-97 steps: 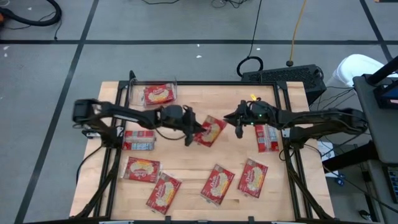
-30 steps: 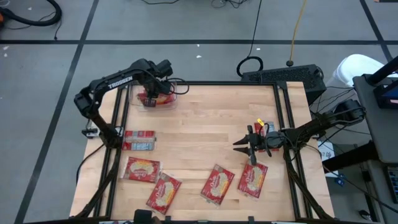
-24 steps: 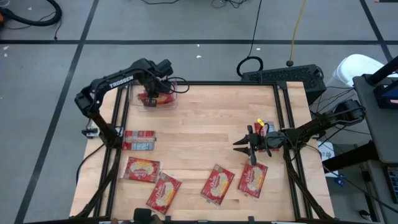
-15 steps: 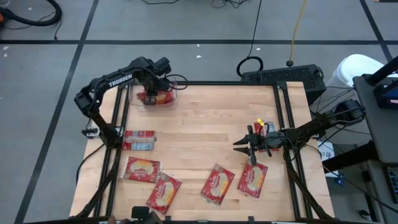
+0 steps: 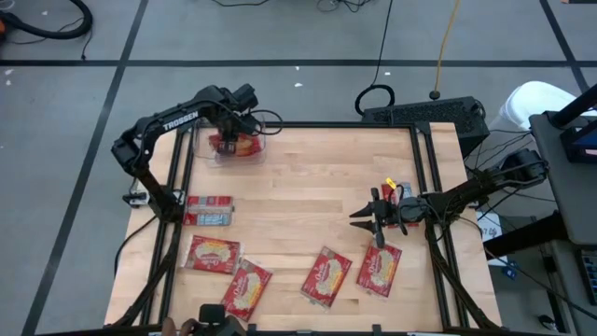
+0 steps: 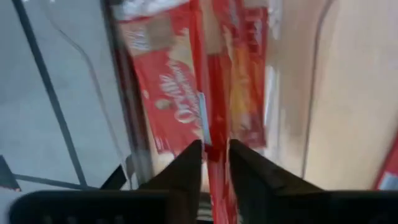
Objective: Sort popcorn bags into baskets
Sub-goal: Put the red popcorn bag into the transparent bin
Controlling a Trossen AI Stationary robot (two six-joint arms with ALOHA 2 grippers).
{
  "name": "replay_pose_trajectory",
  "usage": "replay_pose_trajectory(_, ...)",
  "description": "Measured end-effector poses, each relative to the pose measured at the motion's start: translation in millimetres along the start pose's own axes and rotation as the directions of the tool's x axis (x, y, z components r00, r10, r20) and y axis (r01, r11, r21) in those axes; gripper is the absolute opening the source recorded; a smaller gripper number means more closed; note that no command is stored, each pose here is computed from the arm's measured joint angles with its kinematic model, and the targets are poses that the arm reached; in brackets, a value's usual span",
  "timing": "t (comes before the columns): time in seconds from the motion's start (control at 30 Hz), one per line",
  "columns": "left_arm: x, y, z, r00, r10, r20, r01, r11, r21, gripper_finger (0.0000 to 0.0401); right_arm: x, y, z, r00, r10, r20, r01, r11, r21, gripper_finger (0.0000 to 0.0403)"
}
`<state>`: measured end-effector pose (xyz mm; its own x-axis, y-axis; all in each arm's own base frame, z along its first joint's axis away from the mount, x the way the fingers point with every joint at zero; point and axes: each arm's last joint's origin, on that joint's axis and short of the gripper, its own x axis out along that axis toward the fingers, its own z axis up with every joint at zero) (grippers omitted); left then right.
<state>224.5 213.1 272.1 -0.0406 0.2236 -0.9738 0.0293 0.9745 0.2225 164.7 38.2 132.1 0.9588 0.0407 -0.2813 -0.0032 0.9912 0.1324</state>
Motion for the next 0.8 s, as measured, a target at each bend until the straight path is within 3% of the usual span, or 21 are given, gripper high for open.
replay_pose_trajectory(0.13,0,2,1,1.000,0.024,0.007,-0.024,1.000,-0.014,0.0152,0,0,0,1.000,0.001,0.000,-0.001,1.000,0.014,0.0100)
replay_pose_trajectory(0.27,-1,7,4,0.985,0.165,-0.051,-0.169,0.980,-0.101,0.0198,0,0,0,1.000,0.003,-0.001,-0.003,1.000,0.022,0.0100)
replay_pose_trajectory(0.37,-3,7,5,0.954,0.267,-0.136,-0.290,0.938,-0.190,0.0212,0,0,0,1.000,0.003,-0.001,-0.003,1.000,0.022,0.0100)
replay_pose_trajectory(0.47,-4,3,8,0.948,0.282,-0.149,-0.315,0.900,-0.300,0.0208,0,0,0,1.000,0.002,-0.001,-0.002,0.999,0.034,0.0100)
replay_pose_trajectory(0.53,-5,-1,11,0.965,0.241,-0.105,-0.263,0.885,-0.384,0.0195,0,0,0,1.000,-0.008,-0.003,0.008,0.999,0.050,0.0100)
replay_pose_trajectory(0.63,-10,-9,13,0.992,0.115,0.051,-0.076,0.873,-0.482,0.0168,0,-3,-3,0.997,-0.072,-0.021,0.074,0.993,0.096,0.0100)
replay_pose_trajectory(0.73,-18,-27,17,0.978,0.134,0.160,-0.024,0.833,-0.552,0.0134,-1,-6,-8,0.987,-0.146,-0.059,0.153,0.977,0.146,0.0100)
replay_pose_trajectory(0.8,-25,-45,22,0.956,0.163,0.245,-0.008,0.846,-0.533,0.0113,-1,-8,-11,0.977,-0.197,-0.080,0.209,0.963,0.170,0.0100)
